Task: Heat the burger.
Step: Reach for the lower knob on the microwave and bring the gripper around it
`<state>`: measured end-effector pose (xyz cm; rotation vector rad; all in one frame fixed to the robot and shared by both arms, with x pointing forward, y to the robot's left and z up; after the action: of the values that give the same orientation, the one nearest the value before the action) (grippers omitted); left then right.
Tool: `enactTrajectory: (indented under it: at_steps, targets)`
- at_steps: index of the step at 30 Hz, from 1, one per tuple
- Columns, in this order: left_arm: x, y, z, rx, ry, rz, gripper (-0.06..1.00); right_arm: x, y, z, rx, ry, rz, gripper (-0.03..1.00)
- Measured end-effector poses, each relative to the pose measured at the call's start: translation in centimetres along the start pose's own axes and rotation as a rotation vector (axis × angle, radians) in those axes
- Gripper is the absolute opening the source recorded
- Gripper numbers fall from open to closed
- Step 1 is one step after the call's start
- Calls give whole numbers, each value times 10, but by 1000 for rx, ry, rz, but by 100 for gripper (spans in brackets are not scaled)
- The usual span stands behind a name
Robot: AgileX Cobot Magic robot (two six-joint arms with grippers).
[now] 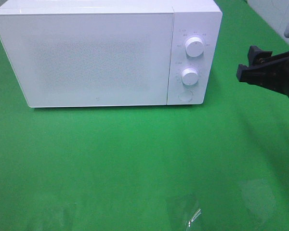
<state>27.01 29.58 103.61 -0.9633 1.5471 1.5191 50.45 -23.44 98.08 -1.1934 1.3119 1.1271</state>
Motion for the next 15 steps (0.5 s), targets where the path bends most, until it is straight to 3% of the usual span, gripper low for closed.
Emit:
enactTrajectory:
  at_steps: [15]
  targets:
    - [0, 0, 0, 0, 0, 0, 99, 36, 9, 50, -21, 8, 86, 77]
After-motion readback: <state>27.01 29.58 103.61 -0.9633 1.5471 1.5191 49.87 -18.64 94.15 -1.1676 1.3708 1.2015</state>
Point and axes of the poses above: a point on each arm's last joint axis where the gripper is mounted, y pointing back along that axis away from the gripper, z along the wrist's bending axis when the last joint is at zero, x = y × z, the point moved 4 cm from there along -y, pointing out along that axis toward the gripper, and after that the axes turned 1 degree about y, right-handed, at the moved point
